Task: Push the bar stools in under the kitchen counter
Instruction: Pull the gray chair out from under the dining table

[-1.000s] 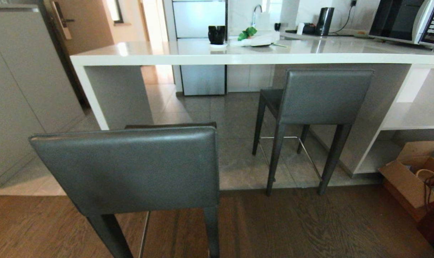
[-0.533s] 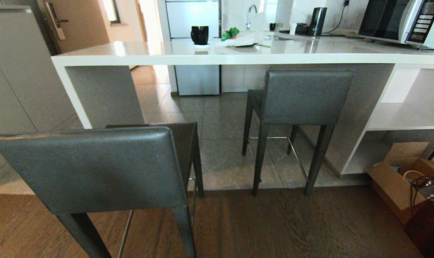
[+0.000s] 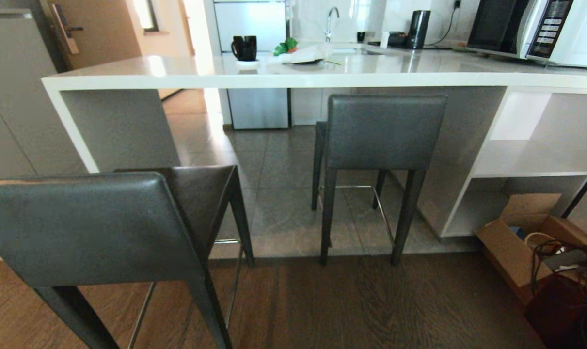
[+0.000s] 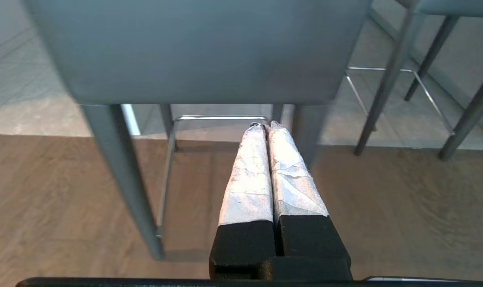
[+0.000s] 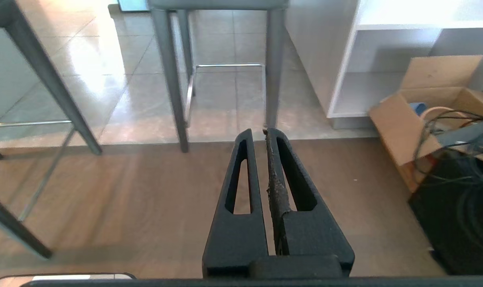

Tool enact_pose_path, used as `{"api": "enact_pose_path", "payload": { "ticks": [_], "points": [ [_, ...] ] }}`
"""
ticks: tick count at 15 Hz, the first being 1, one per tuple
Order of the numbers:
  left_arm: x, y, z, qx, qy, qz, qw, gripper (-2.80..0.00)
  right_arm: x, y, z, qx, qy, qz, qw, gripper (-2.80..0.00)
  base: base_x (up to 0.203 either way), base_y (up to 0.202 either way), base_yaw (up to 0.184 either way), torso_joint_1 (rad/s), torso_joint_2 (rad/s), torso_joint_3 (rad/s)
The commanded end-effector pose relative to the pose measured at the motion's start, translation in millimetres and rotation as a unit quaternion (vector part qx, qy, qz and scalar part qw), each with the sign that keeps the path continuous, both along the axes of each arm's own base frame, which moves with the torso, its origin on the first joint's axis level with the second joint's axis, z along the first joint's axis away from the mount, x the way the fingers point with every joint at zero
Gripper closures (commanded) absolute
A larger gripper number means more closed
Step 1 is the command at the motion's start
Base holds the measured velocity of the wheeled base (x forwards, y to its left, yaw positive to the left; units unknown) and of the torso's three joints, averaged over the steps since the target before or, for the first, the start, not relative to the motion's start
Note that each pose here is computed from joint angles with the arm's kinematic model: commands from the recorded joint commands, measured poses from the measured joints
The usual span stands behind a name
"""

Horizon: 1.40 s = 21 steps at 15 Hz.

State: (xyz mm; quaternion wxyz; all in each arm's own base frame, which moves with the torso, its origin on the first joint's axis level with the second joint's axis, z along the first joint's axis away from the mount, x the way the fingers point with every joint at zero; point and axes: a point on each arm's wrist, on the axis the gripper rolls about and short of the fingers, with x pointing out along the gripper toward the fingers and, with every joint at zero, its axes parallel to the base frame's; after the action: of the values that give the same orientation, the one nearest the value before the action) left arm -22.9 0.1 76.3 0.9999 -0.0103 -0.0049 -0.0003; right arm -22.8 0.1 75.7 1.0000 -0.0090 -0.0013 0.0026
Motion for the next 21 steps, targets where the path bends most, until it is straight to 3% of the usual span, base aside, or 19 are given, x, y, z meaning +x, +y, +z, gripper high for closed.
{"api": "enact_pose_path", "payload": {
  "ticks": [1,18,21],
  "points": [
    [0.3,0.0,-0.8,0.000,0.002,0.000,1.0000,0.00,0.0,0.0,0.1,0.000,0.000,0.000,1.000,0.00,0.000,-0.193,0.003,0.001,0.00,0.002],
    [0.3,0.0,-0.8,-0.001,0.002,0.000,1.0000,0.00,0.1,0.0,0.1,0.001,0.000,0.000,1.000,0.00,0.000,-0.195,0.001,0.002,0.00,0.003],
    [0.3,0.0,-0.6,-0.002,0.001,0.000,1.0000,0.00,0.0,0.0,0.1,0.001,0.000,0.000,1.000,0.00,0.000,-0.087,0.002,0.000,0.00,0.000]
  ]
}}
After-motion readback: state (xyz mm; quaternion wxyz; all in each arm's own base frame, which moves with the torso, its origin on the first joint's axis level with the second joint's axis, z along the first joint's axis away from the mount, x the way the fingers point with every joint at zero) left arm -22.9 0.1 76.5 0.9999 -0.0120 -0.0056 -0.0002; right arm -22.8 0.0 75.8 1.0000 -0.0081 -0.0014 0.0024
